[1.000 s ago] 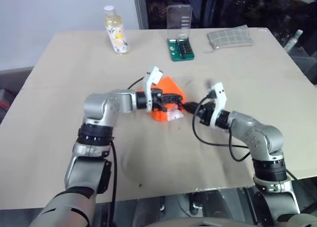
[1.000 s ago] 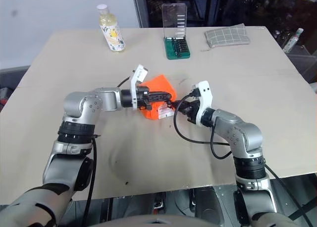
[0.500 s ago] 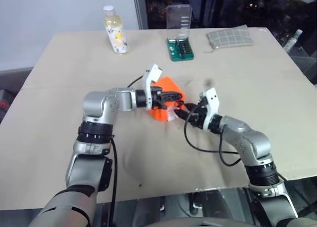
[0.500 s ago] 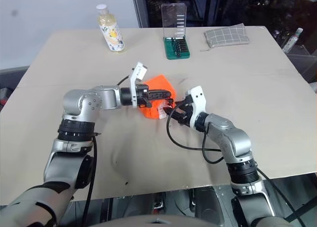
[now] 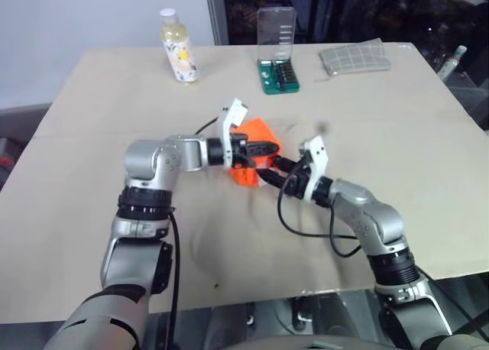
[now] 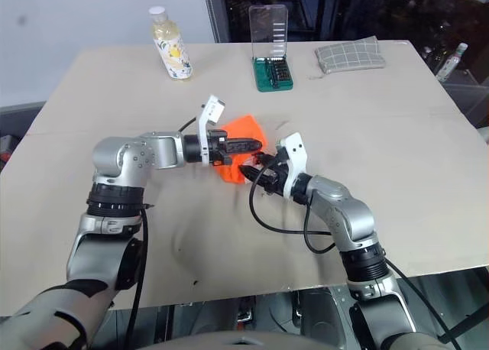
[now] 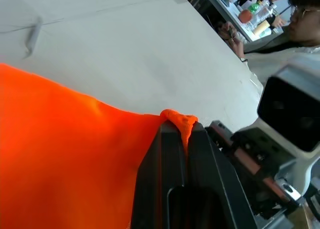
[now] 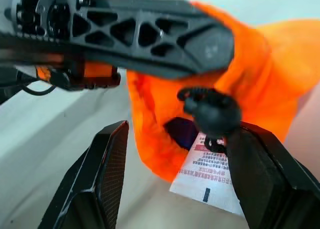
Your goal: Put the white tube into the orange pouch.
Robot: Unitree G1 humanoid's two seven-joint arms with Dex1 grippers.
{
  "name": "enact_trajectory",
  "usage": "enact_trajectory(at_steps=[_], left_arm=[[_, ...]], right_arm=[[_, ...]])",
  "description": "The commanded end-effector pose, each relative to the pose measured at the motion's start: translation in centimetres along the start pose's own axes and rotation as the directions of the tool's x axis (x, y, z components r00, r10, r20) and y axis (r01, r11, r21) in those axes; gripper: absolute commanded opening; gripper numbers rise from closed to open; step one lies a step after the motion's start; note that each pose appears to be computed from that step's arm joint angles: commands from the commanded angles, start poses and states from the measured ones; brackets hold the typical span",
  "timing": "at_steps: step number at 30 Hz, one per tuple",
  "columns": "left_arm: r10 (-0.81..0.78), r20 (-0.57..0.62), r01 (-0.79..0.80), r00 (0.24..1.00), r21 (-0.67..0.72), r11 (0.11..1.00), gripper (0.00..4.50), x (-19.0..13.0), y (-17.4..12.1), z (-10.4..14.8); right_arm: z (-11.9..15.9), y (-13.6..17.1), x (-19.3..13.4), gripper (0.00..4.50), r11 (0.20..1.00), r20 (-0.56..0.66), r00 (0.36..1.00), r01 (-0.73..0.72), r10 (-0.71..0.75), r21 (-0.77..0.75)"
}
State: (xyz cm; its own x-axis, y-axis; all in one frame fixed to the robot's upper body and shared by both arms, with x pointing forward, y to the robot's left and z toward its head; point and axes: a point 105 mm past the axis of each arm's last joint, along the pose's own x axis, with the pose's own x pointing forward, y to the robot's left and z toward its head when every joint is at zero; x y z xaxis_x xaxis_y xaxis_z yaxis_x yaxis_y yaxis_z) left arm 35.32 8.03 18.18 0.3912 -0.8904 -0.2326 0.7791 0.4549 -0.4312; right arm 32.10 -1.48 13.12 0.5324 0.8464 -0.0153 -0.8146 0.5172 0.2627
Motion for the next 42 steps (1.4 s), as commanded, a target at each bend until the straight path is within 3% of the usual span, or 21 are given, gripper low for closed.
enact_trajectory(at_steps=[1, 3, 5, 8, 11, 25, 38, 42], left_arm=[[-0.027, 0.042, 0.025, 0.999, 0.042, 0.999, 0.00, -0.4, -1.0, 1.7], [-0.027, 0.040, 0.025, 0.999, 0.043, 0.999, 0.00, -0.3, -1.0, 1.6], [-0.026, 0.039, 0.025, 0.999, 0.043, 0.999, 0.00, -0.3, -1.0, 1.6], [-0.026, 0.037, 0.024, 0.999, 0.044, 0.999, 0.00, -0.3, -1.0, 1.5], [-0.025, 0.035, 0.024, 0.999, 0.044, 0.999, 0.00, -0.4, -1.0, 1.5], [0.032, 0.017, -0.033, 0.999, 0.050, 0.998, 0.00, -0.9, 0.7, 0.4], [-0.054, -0.060, 0.069, 0.997, 0.286, 0.956, 0.00, -0.9, -0.7, -1.5], [-0.126, -0.114, 0.165, 0.985, 0.469, 0.868, 0.98, -3.3, -2.5, -1.7]], right_arm=[[1.1, 0.7, -0.3, 3.06, 0.999, 0.050, 0.998, -0.030, 0.031, -0.016], [0.8, 0.5, -0.3, 3.06, 1.000, 0.045, 0.999, -0.025, 0.025, -0.014], [0.8, 0.4, -0.2, 2.55, 1.000, 0.051, 0.998, -0.021, 0.021, -0.008], [1.3, 0.2, 0.2, 1.46, 1.000, 0.083, 0.996, -0.018, 0.017, 0.008], [1.4, -0.3, 0.6, 0.05, 1.000, 0.096, 0.995, 0.005, -0.007, 0.021], [1.5, 0.0, -2.3, 0.05, 0.999, 0.074, 0.997, -0.004, 0.002, 0.039], [2.9, 1.9, -5.4, 0.05, 0.963, 0.062, 0.988, -0.151, 0.141, 0.224], [3.3, 2.5, -6.4, 0.00, 0.956, -0.008, 0.981, -0.189, 0.196, 0.224]])
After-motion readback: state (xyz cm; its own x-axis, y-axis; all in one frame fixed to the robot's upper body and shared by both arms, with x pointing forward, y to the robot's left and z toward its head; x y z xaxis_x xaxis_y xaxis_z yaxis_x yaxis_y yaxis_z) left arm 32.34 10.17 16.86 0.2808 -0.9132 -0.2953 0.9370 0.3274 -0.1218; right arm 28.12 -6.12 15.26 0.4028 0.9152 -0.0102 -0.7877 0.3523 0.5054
